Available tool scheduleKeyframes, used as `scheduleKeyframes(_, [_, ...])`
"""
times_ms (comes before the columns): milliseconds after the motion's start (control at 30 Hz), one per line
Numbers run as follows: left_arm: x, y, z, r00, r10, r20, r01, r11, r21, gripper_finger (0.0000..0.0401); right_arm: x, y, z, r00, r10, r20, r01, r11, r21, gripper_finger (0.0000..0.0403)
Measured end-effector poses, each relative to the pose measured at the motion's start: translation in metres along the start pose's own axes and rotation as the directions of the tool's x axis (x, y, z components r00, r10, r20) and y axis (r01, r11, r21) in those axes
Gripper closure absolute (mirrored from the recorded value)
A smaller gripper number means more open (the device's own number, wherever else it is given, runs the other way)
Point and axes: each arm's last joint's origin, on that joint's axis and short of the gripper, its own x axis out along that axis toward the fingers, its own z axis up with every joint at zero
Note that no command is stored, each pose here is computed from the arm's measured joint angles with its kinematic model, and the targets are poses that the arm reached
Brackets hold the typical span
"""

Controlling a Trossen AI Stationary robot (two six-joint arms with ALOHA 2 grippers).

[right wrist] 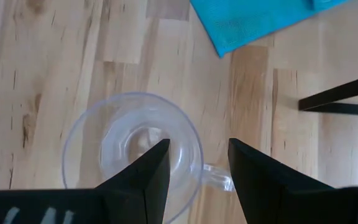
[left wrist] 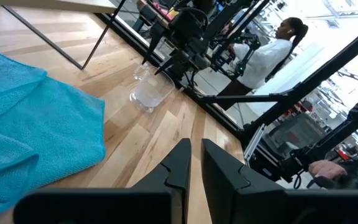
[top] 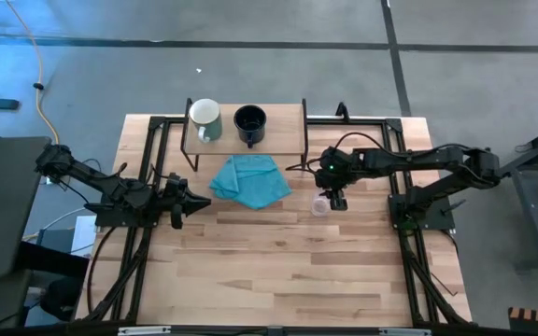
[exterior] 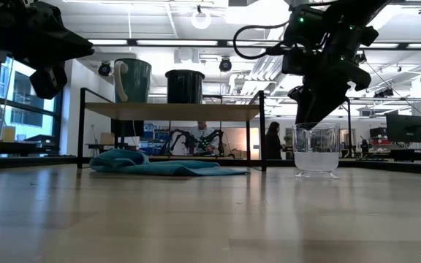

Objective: Stack small to large cups/mugs on shelf
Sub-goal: Put the transparent mug on the shelf

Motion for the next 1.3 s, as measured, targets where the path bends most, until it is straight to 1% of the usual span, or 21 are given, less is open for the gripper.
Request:
scheduleKeyframes(133, [0.000, 0.000, 0.000, 1.000, 0.000, 0.000, 0.000, 1.000, 0.000, 0.0375, 0.000, 0.000, -0.001, 1.000, 0.001, -0.010, -0.001, 1.000, 0.003, 0.0250])
scheduleKeyframes(267, [0.000, 0.000, 0.000, 1.000, 0.000, 0.000, 0.000, 1.000, 0.000, 0.0375, 0.000, 0.001, -0.005, 0.999, 0.011, -0.051, -0.009, 0.999, 0.040, 0.0250])
scheduleKeyframes(467, [0.000, 0.000, 0.000, 1.000, 0.001, 0.000, -0.001, 1.000, 0.000, 0.0375, -0.001, 0.003, -0.013, 0.991, 0.040, -0.128, -0.024, 0.992, 0.126, 0.0250])
scheduleKeyframes(633, [0.000, 0.000, 0.000, 1.000, 0.001, -0.001, -0.001, 1.000, 0.001, 0.0375, -0.001, 0.005, -0.014, 0.988, 0.085, -0.130, -0.059, 0.979, 0.194, 0.0250])
scheduleKeyframes(800, [0.000, 0.000, 0.000, 1.000, 0.001, -0.001, -0.001, 1.000, 0.001, 0.0375, -0.002, 0.007, -0.015, 0.983, 0.126, -0.134, -0.085, 0.957, 0.277, 0.0250])
scheduleKeyframes(967, [0.000, 0.000, 0.000, 1.000, 0.001, 0.000, -0.001, 1.000, 0.000, 0.0375, -0.002, 0.008, -0.015, 0.976, 0.180, -0.120, -0.119, 0.910, 0.397, 0.0250])
scheduleKeyframes(1033, [0.000, 0.000, 0.000, 1.000, 0.001, 0.000, -0.001, 1.000, 0.000, 0.0375, -0.002, 0.010, -0.013, 0.974, 0.202, -0.098, -0.150, 0.909, 0.388, 0.0250])
scheduleKeyframes(1100, [0.000, 0.000, 0.000, 1.000, 0.001, 0.000, -0.001, 1.000, 0.001, 0.0375, -0.001, 0.012, -0.010, 0.977, 0.198, -0.080, -0.161, 0.928, 0.337, 0.0250])
scheduleKeyframes(1167, [0.000, 0.000, 0.000, 1.000, 0.001, -0.001, -0.001, 1.000, 0.001, 0.0375, 0.000, 0.013, -0.008, 0.980, 0.189, -0.060, -0.163, 0.940, 0.298, 0.0249])
scheduleKeyframes(1300, [0.000, 0.000, 0.000, 1.000, 0.000, -0.001, 0.000, 1.000, 0.001, 0.0375, 0.000, 0.011, -0.005, 0.987, 0.156, -0.034, -0.140, 0.950, 0.279, 0.0249])
